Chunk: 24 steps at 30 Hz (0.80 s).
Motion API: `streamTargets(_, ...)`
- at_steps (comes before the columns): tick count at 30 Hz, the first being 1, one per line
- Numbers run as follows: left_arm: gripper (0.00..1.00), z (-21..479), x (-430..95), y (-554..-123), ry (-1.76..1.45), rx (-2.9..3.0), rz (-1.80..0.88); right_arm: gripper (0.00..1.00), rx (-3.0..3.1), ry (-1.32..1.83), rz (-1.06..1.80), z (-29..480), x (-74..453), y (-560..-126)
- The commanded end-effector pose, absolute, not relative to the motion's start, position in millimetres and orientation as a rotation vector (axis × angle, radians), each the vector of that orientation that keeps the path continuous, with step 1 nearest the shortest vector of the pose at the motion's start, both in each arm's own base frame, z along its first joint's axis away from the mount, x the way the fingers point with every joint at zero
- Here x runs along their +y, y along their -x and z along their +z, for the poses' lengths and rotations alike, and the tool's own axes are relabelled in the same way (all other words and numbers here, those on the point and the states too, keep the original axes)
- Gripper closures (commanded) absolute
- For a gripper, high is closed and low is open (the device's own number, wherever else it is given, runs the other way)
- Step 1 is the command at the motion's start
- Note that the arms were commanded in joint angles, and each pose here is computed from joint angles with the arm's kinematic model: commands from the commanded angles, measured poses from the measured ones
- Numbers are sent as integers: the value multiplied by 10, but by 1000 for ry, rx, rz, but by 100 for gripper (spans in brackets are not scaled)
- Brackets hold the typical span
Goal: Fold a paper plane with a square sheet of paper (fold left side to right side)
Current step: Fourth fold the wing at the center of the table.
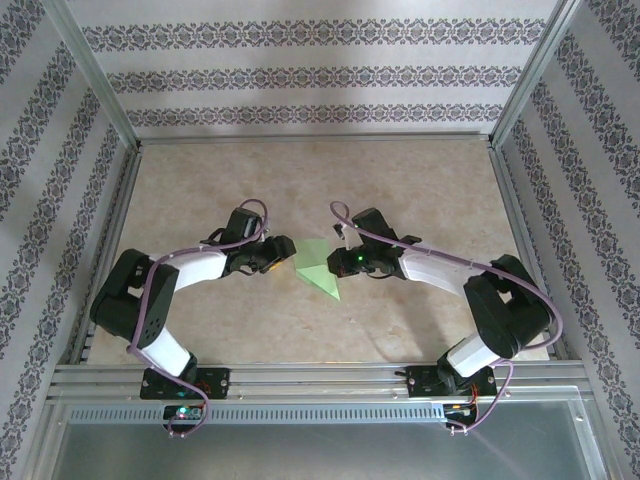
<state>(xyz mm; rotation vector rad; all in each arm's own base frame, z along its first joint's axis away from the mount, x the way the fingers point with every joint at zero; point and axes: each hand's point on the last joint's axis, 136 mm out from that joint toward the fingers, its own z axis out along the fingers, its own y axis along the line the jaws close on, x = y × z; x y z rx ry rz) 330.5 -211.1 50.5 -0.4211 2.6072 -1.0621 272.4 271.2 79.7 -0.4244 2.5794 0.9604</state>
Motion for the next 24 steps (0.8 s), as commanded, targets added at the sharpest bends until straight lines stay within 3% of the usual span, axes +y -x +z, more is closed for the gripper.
streamTargets(1, 43, 637, -2251, -3470, 396, 2540, -1193, 100, 2584, 409, 947, 781, 2662, -2687)
streamTargets(24, 53, 492, -2488, -3589, 357, 2552, -1259, 100, 2549, 350, 958, 853, 2574, -2692)
